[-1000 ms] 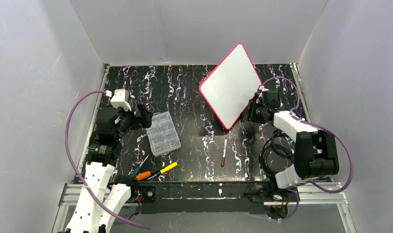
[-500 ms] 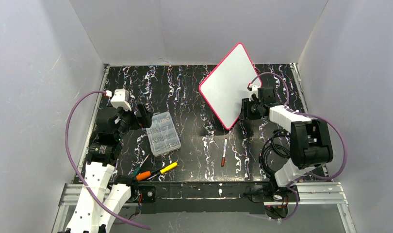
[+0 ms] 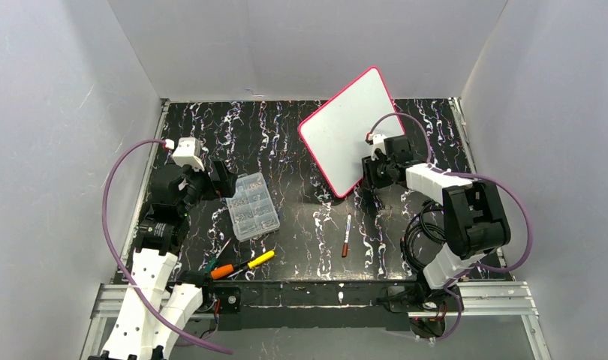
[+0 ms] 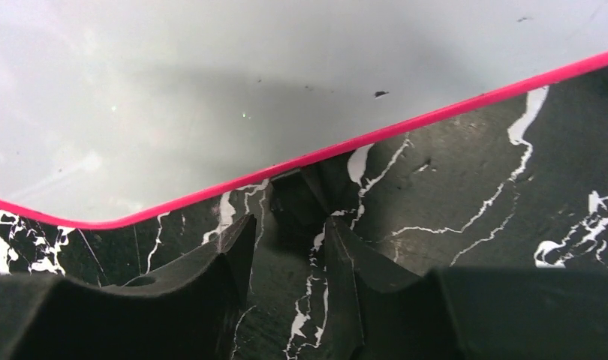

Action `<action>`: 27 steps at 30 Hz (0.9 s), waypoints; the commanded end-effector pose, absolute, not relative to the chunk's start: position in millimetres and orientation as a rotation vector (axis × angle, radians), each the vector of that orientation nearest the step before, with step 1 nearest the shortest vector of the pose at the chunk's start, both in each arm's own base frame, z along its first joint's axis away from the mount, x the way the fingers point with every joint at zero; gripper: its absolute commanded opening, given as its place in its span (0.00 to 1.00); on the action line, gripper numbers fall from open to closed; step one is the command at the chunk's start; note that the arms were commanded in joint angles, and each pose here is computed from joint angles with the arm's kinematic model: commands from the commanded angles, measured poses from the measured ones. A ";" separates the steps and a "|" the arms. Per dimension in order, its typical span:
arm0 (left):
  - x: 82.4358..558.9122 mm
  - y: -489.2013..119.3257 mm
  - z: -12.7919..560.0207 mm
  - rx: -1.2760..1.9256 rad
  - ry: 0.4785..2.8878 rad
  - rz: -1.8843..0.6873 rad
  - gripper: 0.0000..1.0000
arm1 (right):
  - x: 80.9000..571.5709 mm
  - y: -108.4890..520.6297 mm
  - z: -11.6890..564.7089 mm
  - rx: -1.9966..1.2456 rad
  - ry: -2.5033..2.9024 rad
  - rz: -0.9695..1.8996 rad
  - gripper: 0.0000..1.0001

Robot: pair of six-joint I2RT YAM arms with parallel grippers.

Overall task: Write a sentence on the whiteboard
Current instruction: Adjust the whiteboard at the center of the board.

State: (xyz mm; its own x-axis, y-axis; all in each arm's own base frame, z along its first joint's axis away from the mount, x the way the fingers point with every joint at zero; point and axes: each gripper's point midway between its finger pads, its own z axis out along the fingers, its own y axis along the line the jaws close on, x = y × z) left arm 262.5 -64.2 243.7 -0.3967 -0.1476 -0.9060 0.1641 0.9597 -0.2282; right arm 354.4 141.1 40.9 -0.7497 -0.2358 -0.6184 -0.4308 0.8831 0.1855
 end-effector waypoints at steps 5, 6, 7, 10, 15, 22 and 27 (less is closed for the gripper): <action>260.1 -66.7 245.8 0.033 1.950 -0.344 0.99 | 366.4 165.0 60.1 -0.530 2.308 0.342 0.50; 260.0 -66.7 245.7 0.034 1.950 -0.344 0.99 | 366.8 168.9 60.7 -0.544 2.298 0.330 0.50; 260.1 -66.5 245.8 0.033 1.950 -0.343 0.99 | 366.8 171.3 59.0 -0.556 2.299 0.323 0.51; 259.8 -66.3 245.6 0.033 1.950 -0.342 0.99 | 369.4 175.7 55.2 -0.570 2.305 0.317 0.53; 260.0 -66.1 245.4 0.032 1.952 -0.340 0.99 | 377.0 186.1 56.9 -0.612 2.261 0.272 0.49; 259.8 -66.1 245.1 0.032 1.953 -0.340 0.99 | 381.4 188.7 49.3 -0.635 2.253 0.199 0.51; 259.9 -65.9 245.0 0.031 1.953 -0.339 0.99 | 382.6 196.6 52.4 -0.661 2.222 0.203 0.48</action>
State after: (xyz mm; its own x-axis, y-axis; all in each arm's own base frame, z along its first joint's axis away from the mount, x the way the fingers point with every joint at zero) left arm 261.7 -64.2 242.3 -0.4022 -0.1463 -0.9038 0.1633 0.9599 -0.2281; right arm 360.0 176.7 26.7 -0.6445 -0.3965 -0.6538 -0.4948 0.8681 -0.0387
